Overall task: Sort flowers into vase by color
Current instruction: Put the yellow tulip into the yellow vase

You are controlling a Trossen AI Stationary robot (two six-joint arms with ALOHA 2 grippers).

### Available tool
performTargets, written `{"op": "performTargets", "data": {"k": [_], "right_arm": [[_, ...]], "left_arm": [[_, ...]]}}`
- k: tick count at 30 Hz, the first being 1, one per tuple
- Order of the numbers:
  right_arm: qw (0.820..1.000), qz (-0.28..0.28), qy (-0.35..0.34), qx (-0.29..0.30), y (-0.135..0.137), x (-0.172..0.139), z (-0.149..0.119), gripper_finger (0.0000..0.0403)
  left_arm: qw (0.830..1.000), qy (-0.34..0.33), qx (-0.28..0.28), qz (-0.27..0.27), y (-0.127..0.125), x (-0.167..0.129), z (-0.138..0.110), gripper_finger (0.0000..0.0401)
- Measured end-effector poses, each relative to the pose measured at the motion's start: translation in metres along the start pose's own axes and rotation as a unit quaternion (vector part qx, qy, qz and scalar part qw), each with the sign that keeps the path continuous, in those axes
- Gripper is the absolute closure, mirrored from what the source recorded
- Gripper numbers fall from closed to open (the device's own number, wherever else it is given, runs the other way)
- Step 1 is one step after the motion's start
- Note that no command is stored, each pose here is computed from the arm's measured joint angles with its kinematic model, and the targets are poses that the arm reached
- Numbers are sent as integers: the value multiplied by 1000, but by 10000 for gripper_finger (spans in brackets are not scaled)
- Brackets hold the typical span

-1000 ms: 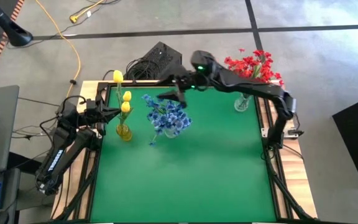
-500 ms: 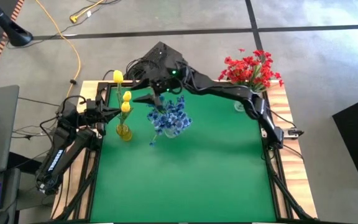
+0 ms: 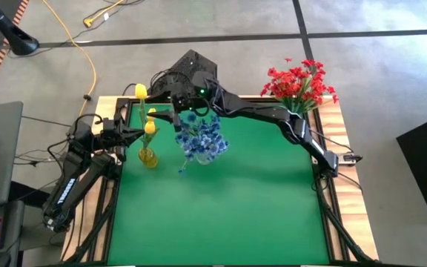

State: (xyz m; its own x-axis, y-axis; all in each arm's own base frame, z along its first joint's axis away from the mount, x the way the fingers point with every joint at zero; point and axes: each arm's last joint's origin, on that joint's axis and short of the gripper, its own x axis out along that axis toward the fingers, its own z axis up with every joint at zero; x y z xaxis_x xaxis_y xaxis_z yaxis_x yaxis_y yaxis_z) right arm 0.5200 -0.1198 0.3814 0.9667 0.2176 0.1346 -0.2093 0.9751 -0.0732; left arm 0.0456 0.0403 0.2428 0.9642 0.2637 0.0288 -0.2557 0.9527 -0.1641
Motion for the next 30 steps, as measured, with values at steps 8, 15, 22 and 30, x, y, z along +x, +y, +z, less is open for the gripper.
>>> {"op": "performTargets", "data": {"k": [8,15,22,30], "right_arm": [[1000,-11,-16,-9,1,1,3,151],[998,-60,-29,-14,-2,0,6,198],[997,-67,-39,-18,-3,0,8,235],[997,-63,-31,-14,0,1,7,249]], "left_arm": [[1000,0,0,-1,0,0,0,401],[1000,1,2,-9,-1,0,0,401],[1000,2,5,-17,-1,0,0,401],[1000,2,-3,-16,-1,0,0,401]]}}
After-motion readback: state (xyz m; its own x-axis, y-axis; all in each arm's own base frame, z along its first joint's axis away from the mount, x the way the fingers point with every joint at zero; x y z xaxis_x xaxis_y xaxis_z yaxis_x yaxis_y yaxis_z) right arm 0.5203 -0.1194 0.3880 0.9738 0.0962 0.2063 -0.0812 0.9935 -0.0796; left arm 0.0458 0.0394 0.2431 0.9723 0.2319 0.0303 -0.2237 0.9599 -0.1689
